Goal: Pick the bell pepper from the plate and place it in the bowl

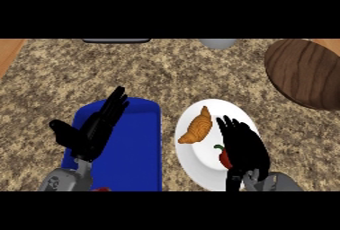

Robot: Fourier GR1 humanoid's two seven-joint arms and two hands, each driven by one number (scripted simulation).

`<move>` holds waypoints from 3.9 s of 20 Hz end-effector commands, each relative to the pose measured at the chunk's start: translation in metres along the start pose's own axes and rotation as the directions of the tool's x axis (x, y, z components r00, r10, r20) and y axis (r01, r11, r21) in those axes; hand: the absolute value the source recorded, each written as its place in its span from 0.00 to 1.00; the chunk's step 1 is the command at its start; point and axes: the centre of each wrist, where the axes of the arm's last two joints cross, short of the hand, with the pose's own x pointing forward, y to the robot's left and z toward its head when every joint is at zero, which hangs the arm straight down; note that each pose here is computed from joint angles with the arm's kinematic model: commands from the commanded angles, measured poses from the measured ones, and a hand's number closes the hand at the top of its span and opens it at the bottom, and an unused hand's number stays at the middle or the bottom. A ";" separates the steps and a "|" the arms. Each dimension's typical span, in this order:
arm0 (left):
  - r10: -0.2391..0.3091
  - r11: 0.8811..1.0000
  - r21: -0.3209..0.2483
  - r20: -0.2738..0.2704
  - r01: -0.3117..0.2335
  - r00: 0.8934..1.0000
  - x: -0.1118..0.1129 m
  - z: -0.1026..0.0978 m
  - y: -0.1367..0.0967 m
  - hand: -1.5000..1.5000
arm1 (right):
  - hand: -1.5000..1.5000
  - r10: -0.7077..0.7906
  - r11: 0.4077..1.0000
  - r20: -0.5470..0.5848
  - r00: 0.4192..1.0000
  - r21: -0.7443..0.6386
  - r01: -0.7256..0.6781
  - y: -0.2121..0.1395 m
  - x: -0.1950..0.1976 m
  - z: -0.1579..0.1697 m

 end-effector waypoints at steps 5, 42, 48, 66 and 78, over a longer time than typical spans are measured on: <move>0.002 1.000 0.012 0.001 -0.002 1.000 -0.001 -0.002 -0.008 0.50 | 0.00 0.022 1.000 -0.090 0.996 -0.005 -0.023 0.027 -0.003 -0.006; 0.006 1.000 -0.019 0.012 -0.006 1.000 0.008 0.006 0.010 0.50 | 1.00 -0.025 0.983 -0.083 0.996 -0.182 0.010 0.003 -0.067 -0.097; 0.000 1.000 0.018 -0.015 0.001 1.000 -0.003 0.003 -0.005 0.50 | 1.00 -0.099 0.933 -0.110 0.989 -0.356 0.054 -0.033 -0.040 -0.054; -0.021 1.000 0.008 0.007 0.021 1.000 0.001 -0.004 -0.011 0.50 | 1.00 -0.260 0.700 -0.038 0.965 -0.695 0.161 -0.177 -0.066 0.048; 0.005 1.000 -0.012 -0.011 -0.005 1.000 -0.002 0.011 -0.018 0.50 | 1.00 -0.356 0.639 -0.043 0.934 -0.740 0.210 -0.210 -0.140 -0.017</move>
